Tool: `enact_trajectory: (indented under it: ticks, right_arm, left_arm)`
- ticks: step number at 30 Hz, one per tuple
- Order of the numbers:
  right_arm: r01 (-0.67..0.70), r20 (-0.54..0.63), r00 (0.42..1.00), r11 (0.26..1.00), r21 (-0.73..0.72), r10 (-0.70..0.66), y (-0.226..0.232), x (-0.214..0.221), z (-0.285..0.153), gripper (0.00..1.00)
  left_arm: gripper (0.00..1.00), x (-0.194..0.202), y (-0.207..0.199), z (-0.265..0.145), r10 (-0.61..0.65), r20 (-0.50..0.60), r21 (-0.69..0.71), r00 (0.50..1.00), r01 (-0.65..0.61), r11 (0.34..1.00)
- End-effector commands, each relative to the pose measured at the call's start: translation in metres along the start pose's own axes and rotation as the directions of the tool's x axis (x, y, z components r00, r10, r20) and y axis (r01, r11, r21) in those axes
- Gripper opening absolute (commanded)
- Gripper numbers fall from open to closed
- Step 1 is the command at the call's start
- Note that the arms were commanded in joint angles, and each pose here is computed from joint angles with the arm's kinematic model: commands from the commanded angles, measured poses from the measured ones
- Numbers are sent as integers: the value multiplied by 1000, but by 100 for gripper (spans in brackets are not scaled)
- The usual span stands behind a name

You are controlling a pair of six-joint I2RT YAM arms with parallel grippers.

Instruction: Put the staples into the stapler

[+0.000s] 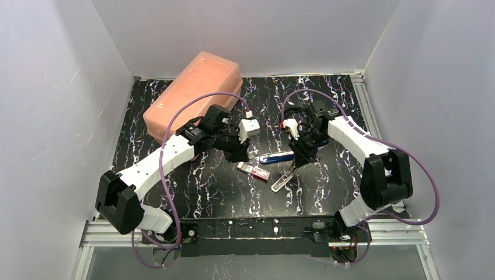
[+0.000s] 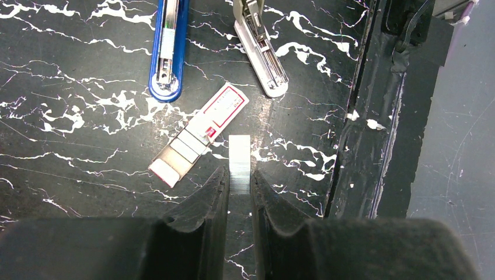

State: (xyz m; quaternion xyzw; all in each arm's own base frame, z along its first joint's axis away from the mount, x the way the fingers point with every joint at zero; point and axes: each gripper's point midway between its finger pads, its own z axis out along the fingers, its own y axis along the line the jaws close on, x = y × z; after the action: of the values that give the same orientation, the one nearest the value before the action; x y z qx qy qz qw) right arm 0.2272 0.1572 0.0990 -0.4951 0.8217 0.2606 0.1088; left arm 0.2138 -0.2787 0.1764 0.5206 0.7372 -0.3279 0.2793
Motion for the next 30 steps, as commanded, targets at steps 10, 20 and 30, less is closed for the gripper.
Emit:
enact_trajectory:
  ticks: [10,20,30]
  right_arm:
    - [-168,23,986,981,94,167,10,5,-11,38]
    - [-185,39,983,974,130,182,14,13,-15,46]
    - [-177,15,984,978,114,176,20,13,-21,58]
  left_arm:
    - [6,-2,-5,-6,24,11,16,1000,-24,1000]
    - [6,-3,1,-3,30,1,4,1000,-30,1000]
    - [7,-1,4,6,29,-11,10,1000,-29,1000]
